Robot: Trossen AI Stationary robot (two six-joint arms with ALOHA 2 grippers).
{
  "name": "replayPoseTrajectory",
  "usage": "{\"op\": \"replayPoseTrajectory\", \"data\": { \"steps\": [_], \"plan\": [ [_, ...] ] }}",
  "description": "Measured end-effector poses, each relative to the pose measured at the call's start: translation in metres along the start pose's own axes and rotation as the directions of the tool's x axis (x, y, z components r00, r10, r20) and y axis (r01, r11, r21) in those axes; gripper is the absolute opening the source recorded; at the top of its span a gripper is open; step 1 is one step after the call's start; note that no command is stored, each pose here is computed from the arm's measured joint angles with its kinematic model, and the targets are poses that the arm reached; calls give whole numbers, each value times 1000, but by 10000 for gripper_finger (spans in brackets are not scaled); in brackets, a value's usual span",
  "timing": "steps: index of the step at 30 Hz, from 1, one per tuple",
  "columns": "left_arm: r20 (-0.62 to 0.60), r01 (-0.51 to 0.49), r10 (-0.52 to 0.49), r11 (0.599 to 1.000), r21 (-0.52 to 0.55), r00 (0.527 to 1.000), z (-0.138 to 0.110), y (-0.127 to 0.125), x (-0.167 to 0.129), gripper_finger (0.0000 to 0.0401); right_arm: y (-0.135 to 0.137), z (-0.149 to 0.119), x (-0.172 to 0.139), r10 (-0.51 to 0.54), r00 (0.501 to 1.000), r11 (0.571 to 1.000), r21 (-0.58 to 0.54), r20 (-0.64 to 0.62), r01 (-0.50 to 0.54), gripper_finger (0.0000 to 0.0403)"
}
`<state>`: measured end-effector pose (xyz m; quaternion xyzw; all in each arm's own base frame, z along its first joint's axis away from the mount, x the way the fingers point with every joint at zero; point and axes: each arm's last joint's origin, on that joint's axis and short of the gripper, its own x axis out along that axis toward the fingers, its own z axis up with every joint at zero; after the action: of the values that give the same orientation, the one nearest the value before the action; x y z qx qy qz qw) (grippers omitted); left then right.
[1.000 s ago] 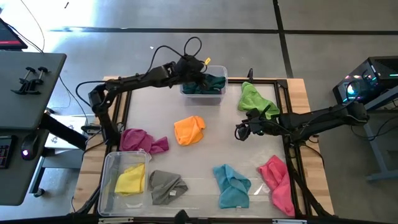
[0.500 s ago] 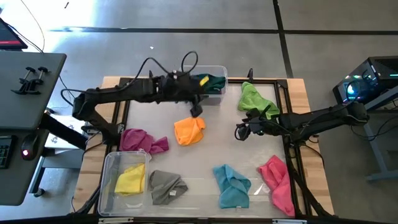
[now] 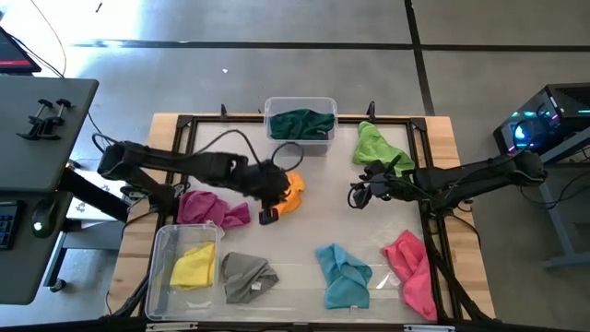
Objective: Sort towels by color in basket
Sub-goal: Put the orange microfiber towel into the bottom transparent bin
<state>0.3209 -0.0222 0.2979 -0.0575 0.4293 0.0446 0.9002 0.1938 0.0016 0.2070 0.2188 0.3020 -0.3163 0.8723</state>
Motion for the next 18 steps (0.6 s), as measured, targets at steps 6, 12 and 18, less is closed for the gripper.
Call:
{"op": "replayPoseTrajectory", "data": {
  "steps": [6,12,18],
  "plan": [
    [35,25,-25,999,-22,999,-31,5,37,78,1,-1,0,25,999,1000,4,-23,-25,204],
    [67,5,0,998,-65,998,-54,18,58,147,1,-1,0,34,999,999,33,-31,-33,204],
    [86,-127,134,988,-84,987,-70,31,74,228,1,-1,0,44,998,998,39,-43,-42,204]
  ]
}}
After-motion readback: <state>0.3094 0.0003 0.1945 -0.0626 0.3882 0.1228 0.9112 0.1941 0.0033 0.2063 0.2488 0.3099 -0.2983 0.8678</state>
